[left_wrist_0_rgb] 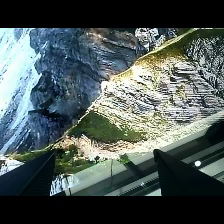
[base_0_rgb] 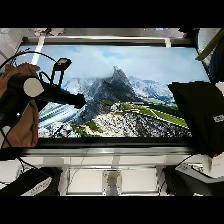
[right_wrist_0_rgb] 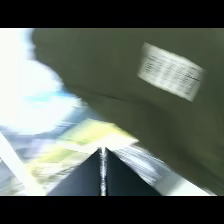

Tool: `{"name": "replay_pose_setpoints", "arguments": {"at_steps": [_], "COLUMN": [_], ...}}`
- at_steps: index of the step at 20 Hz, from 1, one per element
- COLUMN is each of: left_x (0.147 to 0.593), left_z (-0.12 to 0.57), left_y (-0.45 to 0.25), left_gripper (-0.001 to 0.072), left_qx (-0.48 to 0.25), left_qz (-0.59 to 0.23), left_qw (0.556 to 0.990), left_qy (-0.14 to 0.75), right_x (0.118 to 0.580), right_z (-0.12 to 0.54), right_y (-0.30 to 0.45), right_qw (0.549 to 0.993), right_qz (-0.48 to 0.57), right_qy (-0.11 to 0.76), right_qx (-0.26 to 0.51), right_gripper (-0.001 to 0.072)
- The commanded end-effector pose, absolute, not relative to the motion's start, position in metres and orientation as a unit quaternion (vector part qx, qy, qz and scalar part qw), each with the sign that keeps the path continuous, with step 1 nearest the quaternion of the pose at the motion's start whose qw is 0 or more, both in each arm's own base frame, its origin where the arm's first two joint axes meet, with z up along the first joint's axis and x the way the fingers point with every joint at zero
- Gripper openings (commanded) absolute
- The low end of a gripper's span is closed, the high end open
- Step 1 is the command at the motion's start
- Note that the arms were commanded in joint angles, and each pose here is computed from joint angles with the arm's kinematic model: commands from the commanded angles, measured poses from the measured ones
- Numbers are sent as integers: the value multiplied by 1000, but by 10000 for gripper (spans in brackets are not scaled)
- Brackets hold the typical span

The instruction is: Fold the clothes and pants, and hang the long-sleeved shirts on hangers.

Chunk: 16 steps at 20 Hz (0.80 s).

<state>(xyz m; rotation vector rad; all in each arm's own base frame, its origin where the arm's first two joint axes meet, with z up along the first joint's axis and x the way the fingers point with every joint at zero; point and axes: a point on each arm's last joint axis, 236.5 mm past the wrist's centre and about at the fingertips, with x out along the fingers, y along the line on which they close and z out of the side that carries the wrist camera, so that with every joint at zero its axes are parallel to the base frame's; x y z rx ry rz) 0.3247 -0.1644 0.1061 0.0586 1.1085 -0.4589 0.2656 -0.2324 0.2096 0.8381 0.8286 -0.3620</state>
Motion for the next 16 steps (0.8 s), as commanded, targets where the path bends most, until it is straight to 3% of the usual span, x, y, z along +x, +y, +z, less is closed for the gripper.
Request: {"name": "replay_pose_setpoints", "arguments": {"at_steps": [1, 4, 9, 16], "left_x": [325, 325, 324, 324], "left_z": [107, 106, 105, 105], "left_y": [-164, -164, -164, -164], "left_gripper": [704, 704, 705, 705], "left_qx": [28, 28, 28, 28], "left_qz": [-216, -216, -216, -216], "left_qw": [826, 825, 824, 824], "left_qy": [521, 522, 524, 524], "right_x": [332, 333, 328, 322], "right_z": [308, 289, 241, 233], "right_y": [-106, -9, 35, 46], "right_qw": [906, 883, 857, 845], "right_qz": [80, 211, 212, 211], "right_qy": [287, 365, 462, 486], "right_qx": [302, 204, 80, 66], "right_gripper": [9, 10, 10, 10]}}
